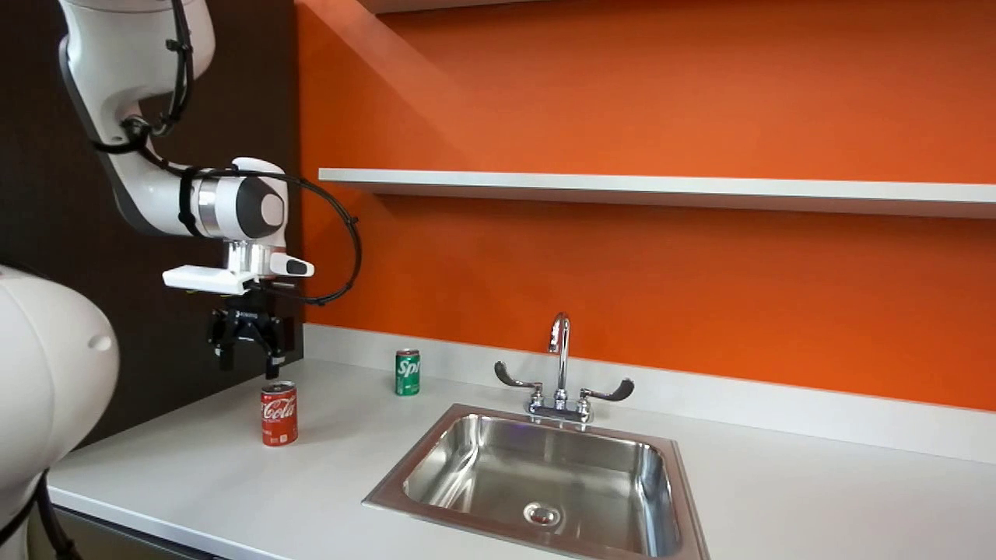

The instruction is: Put the red can in the sink

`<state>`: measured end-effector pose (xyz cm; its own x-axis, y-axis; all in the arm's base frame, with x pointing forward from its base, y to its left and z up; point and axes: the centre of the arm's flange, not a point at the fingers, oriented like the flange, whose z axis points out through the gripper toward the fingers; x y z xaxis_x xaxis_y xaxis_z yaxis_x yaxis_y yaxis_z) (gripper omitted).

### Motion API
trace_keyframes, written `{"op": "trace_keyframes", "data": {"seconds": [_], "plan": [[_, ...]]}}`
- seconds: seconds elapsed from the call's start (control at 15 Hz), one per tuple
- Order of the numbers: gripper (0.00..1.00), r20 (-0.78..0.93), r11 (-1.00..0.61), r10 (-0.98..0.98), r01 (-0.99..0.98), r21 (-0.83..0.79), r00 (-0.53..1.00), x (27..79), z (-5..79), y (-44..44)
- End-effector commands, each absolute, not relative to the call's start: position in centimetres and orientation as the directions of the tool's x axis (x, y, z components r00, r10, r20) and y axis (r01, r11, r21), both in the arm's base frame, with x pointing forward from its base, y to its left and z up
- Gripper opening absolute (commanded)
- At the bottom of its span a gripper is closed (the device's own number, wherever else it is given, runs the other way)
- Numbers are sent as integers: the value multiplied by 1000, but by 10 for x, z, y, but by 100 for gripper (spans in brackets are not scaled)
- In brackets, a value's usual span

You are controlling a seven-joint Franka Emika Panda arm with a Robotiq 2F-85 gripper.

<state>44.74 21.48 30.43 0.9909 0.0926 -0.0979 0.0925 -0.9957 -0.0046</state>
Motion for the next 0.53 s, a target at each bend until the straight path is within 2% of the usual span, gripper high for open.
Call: {"op": "trace_keyframes", "data": {"seconds": [0.0, 0.47], "plan": [[100, -95, -996, 87, 86, -16, 992, 464, 292, 219], [100, -75, -998, 47, 45, -35, 996, 479, 273, 208]]}}
